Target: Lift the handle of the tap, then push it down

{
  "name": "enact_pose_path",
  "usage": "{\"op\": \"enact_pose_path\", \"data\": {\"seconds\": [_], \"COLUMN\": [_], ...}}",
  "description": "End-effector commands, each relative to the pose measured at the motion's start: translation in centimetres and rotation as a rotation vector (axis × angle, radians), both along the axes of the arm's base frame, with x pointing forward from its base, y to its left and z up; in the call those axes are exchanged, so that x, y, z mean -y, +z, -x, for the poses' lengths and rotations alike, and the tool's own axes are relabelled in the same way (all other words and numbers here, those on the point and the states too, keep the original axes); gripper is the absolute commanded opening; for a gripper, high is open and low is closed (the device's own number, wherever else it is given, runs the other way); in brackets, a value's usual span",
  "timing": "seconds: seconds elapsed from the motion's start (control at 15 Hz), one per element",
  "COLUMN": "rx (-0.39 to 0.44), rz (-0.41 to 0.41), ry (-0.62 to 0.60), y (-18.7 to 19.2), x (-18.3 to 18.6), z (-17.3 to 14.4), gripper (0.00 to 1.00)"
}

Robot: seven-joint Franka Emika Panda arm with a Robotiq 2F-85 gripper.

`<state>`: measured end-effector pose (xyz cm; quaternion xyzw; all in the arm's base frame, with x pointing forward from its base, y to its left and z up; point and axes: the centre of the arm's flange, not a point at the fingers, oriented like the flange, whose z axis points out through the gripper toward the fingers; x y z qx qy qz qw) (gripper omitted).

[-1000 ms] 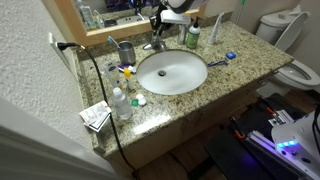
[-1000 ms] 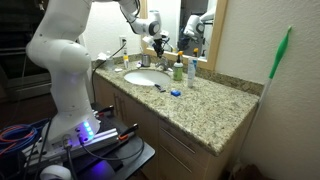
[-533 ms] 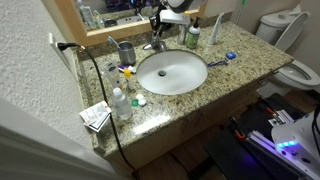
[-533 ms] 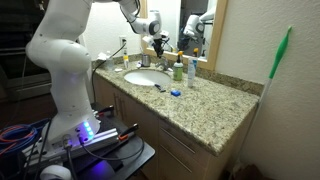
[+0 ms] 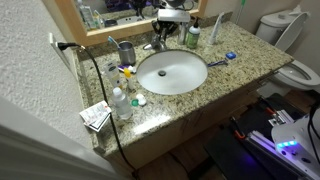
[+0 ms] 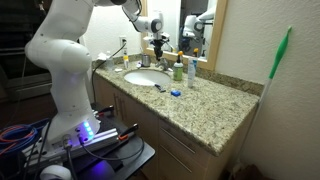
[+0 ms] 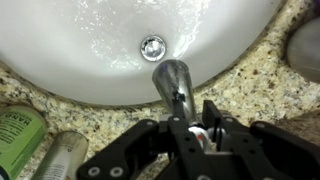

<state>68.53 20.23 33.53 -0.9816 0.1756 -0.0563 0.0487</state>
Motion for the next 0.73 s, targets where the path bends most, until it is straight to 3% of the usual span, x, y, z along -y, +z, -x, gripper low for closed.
{"op": "enact_pose_path", "data": {"seconds": [0.0, 0.2, 0.27, 0.33, 0.53, 0.6, 0.67], "rx": [-0.116, -0.147, -0.139, -0.135, -0.123, -0.133, -0.129], "rz": [0.103, 0.173, 0.181, 0.175, 0.119, 0.161, 0.157], "ry": [-0.070, -0.109, -0.111, -0.102, -0.027, -0.080, -0.073], "y": [-4.1, -5.8, -6.3, -6.2, -4.7, -6.4, -6.1], "x": [3.4, 6.6, 7.4, 7.8, 7.4, 7.6, 7.3], "z": [-1.4, -1.7, -1.7, -1.3, 0.4, -0.9, -0.9], "gripper": [0.07, 0.07, 0.52, 0.53, 0.73, 0.81, 0.62]}}
